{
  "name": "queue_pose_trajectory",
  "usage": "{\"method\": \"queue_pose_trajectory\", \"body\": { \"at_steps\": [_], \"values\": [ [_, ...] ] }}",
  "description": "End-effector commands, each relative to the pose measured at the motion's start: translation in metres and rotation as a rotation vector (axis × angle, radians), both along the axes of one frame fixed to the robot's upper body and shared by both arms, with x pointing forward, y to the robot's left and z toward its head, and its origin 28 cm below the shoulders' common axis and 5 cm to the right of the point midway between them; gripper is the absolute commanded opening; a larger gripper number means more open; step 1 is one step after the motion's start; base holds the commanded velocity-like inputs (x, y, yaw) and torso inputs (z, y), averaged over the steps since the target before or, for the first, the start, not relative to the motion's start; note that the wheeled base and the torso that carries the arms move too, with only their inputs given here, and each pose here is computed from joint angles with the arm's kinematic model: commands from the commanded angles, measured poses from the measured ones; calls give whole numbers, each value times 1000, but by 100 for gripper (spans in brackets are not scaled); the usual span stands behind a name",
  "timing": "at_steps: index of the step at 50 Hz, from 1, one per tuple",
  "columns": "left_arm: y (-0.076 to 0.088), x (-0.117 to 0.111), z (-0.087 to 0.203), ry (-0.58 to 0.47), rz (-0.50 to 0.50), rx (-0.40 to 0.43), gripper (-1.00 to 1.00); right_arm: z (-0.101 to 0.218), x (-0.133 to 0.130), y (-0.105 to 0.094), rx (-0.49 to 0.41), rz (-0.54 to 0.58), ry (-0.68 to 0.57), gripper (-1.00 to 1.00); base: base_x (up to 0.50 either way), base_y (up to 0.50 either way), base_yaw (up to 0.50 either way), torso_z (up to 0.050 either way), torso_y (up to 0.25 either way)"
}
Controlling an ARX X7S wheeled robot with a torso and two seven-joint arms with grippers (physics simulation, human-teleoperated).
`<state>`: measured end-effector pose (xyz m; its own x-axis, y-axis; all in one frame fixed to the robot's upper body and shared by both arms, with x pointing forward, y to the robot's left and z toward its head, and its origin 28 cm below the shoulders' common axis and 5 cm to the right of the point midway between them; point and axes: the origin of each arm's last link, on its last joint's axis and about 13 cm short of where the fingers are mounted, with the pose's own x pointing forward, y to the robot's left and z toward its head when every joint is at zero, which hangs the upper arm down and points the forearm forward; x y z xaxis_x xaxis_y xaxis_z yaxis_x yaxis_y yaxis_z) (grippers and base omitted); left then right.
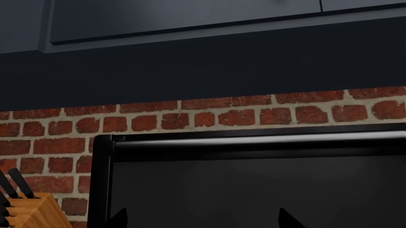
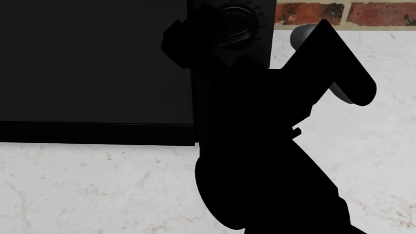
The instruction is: Decrease the toaster oven temperature.
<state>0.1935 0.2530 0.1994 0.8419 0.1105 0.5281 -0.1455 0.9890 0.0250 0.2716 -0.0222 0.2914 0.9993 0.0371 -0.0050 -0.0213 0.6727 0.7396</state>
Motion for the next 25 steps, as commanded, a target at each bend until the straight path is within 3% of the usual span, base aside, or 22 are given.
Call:
{"method": "queue_pose_trajectory", "body": {
  "at_steps": [1,25],
  "values": [
    [0,0,-1,2,3,1,100,-2,8,2,-2,2,10,100,0,0,0,0,0],
    [2,0,-1,2,7,2,100,0,18,2,-12,-10,7,100,0,0,0,0,0]
  ]
}}
